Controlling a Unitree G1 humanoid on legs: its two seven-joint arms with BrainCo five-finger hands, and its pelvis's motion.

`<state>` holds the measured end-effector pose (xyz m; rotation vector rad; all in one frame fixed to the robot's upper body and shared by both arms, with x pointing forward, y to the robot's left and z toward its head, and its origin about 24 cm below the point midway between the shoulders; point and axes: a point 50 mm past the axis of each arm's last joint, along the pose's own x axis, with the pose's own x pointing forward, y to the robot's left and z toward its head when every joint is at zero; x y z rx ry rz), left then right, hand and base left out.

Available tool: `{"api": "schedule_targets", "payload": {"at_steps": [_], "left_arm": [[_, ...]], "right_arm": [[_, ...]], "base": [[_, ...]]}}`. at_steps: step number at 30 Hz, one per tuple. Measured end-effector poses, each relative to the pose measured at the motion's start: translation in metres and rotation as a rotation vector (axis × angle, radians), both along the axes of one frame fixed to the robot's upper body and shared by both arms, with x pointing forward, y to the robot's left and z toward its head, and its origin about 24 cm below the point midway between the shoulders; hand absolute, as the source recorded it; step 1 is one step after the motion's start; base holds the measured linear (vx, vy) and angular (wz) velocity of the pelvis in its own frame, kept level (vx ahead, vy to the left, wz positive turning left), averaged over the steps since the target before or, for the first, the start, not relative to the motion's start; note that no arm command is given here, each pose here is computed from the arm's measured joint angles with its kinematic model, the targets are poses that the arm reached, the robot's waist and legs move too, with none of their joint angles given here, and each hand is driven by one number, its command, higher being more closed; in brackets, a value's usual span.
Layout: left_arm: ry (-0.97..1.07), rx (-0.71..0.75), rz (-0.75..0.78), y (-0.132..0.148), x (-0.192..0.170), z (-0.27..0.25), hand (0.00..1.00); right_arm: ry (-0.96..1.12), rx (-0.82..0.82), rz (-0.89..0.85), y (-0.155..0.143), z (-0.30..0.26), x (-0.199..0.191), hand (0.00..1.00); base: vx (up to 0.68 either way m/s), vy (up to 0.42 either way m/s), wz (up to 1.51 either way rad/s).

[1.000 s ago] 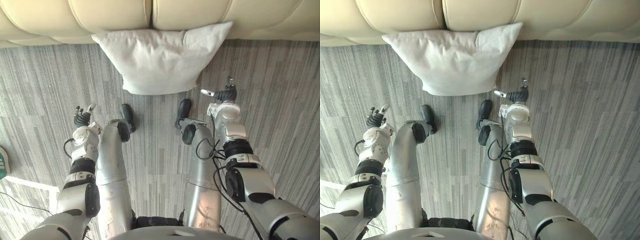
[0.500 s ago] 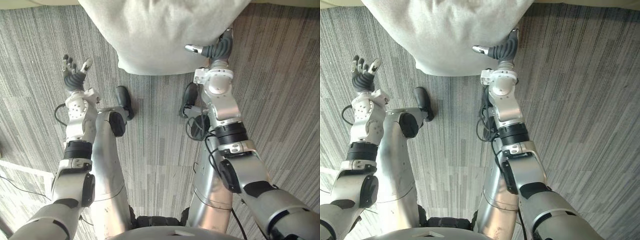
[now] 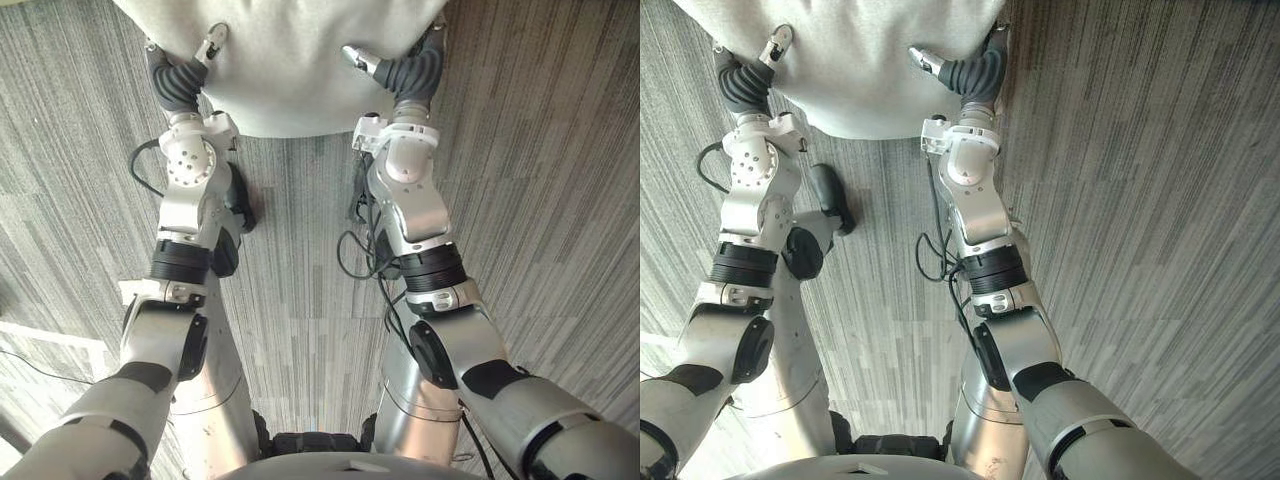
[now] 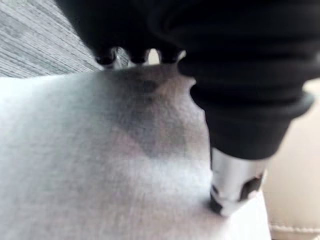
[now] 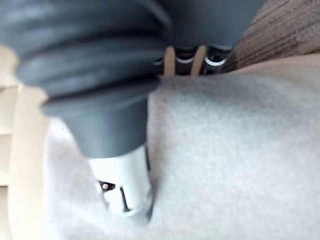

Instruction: Pick up cushions and gather them together orderly.

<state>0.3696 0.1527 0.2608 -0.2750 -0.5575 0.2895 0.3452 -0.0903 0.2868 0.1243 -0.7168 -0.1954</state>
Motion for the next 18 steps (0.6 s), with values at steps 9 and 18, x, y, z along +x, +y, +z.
{"api": "schedule_targets", "payload": {"at_steps": [9, 18], "left_arm": [[-0.042, 0.034, 0.025, 0.007, -0.003, 0.016, 1.00], [-0.101, 0.049, -0.001, 0.002, -0.016, 0.020, 1.00]], "right_arm": [[-0.044, 0.075, 0.062, -0.005, 0.007, -0.005, 1.00], [-0.072, 0.119, 0.152, -0.006, 0.004, -0.013, 1.00]], "base": [[0.00, -0.016, 0.05], [-0.02, -0.045, 0.04]]}}
